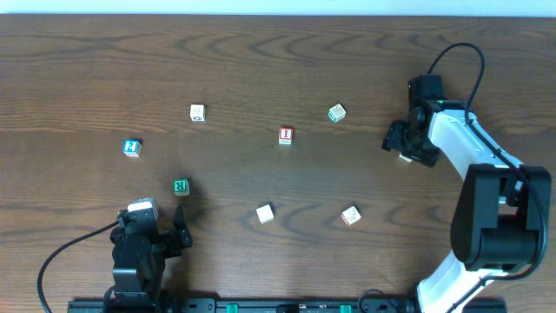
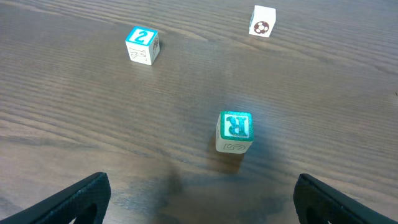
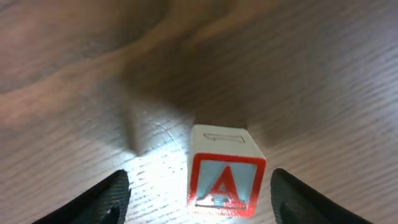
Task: Spell out Ai2
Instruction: 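Lower the right gripper and grasp the red 'A' block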
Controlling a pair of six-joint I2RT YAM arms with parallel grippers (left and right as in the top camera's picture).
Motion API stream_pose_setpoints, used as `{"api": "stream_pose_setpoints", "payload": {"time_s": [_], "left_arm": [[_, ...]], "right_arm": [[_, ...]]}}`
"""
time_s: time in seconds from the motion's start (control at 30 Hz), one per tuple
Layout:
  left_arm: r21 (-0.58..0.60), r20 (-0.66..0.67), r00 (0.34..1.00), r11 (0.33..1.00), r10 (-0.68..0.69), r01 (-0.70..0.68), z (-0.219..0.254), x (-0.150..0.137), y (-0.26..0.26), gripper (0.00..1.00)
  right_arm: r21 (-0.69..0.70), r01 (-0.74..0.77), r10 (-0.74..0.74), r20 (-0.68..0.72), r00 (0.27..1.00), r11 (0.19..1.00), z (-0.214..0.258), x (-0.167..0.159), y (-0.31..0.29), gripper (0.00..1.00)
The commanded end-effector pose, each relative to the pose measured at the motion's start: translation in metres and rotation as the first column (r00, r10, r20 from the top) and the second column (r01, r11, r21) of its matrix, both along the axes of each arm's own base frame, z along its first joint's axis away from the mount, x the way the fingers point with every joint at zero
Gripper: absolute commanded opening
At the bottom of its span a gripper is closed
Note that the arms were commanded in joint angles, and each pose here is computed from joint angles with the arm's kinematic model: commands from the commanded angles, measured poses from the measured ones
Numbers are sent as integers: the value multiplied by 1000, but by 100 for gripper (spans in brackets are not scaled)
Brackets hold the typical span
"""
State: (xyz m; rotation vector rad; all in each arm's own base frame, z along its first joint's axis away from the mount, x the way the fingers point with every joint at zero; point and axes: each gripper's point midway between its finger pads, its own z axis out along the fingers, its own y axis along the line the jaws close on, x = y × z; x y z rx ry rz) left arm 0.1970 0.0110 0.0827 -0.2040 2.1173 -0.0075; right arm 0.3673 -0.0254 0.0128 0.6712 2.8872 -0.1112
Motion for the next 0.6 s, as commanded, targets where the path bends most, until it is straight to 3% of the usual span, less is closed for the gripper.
{"api": "stream_pose_setpoints", "payload": {"time_s": [0.0,0.33,0.57], "left_arm": [[0,-5,1000,1000,9,-9,-3,-1,2,95],[0,-5,1000,1000,9,-9,-3,-1,2,95],[0,-5,1000,1000,9,-9,-3,-1,2,95]], "right_arm": [[-16,22,-22,4,1000,1000,-3,-2,-6,66],[-16,22,-21,25,999,1000,-2,3,-6,46],[-16,22,-21,25,999,1000,-2,3,-6,39]]}}
